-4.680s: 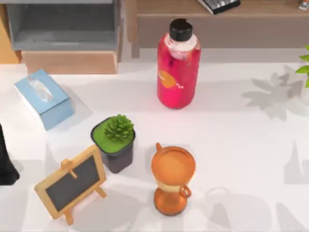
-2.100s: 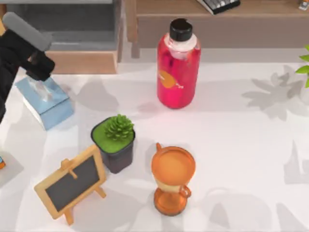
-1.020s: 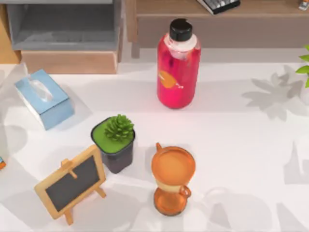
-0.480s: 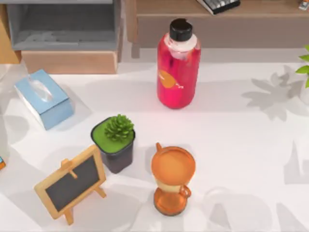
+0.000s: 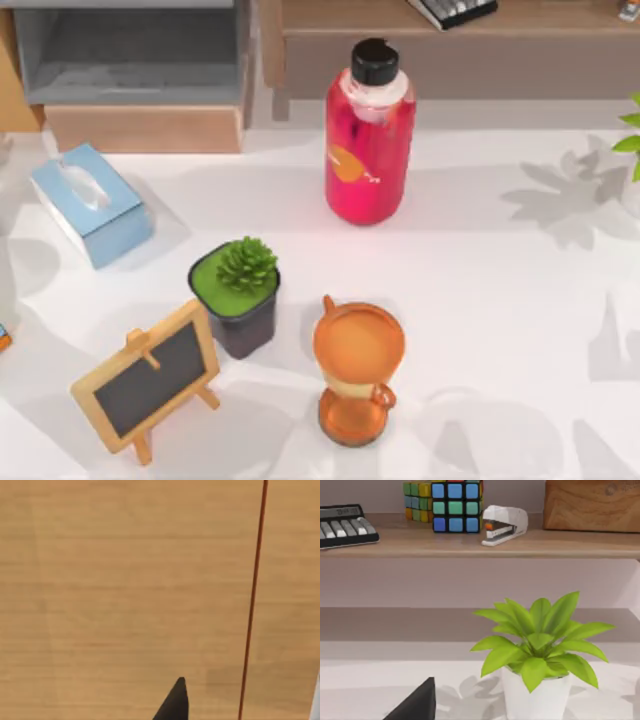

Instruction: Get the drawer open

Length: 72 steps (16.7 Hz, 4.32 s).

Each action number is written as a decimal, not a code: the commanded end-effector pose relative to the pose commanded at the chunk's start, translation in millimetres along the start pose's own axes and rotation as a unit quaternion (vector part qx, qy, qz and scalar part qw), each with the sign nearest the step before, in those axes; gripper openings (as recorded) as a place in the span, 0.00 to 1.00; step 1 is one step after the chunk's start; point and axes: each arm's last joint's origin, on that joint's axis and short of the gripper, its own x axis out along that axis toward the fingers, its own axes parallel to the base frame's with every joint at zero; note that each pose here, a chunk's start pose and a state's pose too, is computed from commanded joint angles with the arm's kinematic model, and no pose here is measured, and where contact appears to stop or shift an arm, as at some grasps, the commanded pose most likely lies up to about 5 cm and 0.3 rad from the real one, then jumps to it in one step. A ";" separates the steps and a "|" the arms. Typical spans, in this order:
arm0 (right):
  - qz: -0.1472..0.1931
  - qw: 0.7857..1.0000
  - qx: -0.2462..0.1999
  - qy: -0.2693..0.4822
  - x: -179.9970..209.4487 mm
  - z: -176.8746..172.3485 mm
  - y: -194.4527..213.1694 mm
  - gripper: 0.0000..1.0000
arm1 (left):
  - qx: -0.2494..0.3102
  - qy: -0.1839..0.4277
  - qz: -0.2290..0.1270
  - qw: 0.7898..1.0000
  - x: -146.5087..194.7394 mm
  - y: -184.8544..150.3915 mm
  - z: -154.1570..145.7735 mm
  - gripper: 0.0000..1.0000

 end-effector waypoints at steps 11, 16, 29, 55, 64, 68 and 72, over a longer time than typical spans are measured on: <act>0.000 1.000 0.000 0.000 0.0 0.0 0.0 1.00 | 0.000 0.000 0.000 1.000 0.0 0.0 0.0 0.00; 0.000 1.000 0.000 0.000 0.0 0.0 0.0 1.00 | -0.003 0.002 -0.001 1.000 -5.0 -0.5 -3.8 0.00; 0.000 1.000 0.000 0.000 0.0 0.0 0.0 1.00 | -0.008 -0.001 -0.011 1.000 -63.4 -6.9 0.7 0.00; 0.000 1.000 0.000 0.000 0.0 0.0 0.0 1.00 | -0.008 -0.003 -0.012 1.000 -187.4 -7.7 1.9 0.08; 0.000 1.000 0.000 0.000 0.0 0.0 0.0 1.00 | -0.008 -0.003 -0.012 1.000 -187.4 -7.7 1.9 0.75; 0.000 1.000 0.000 0.000 0.0 0.0 0.0 1.00 | -0.008 -0.003 -0.012 1.000 -187.4 -7.7 1.9 1.00; 0.000 1.000 0.000 0.000 0.0 0.0 0.0 1.00 | -0.008 -0.003 -0.012 1.000 -187.4 -7.7 1.9 1.00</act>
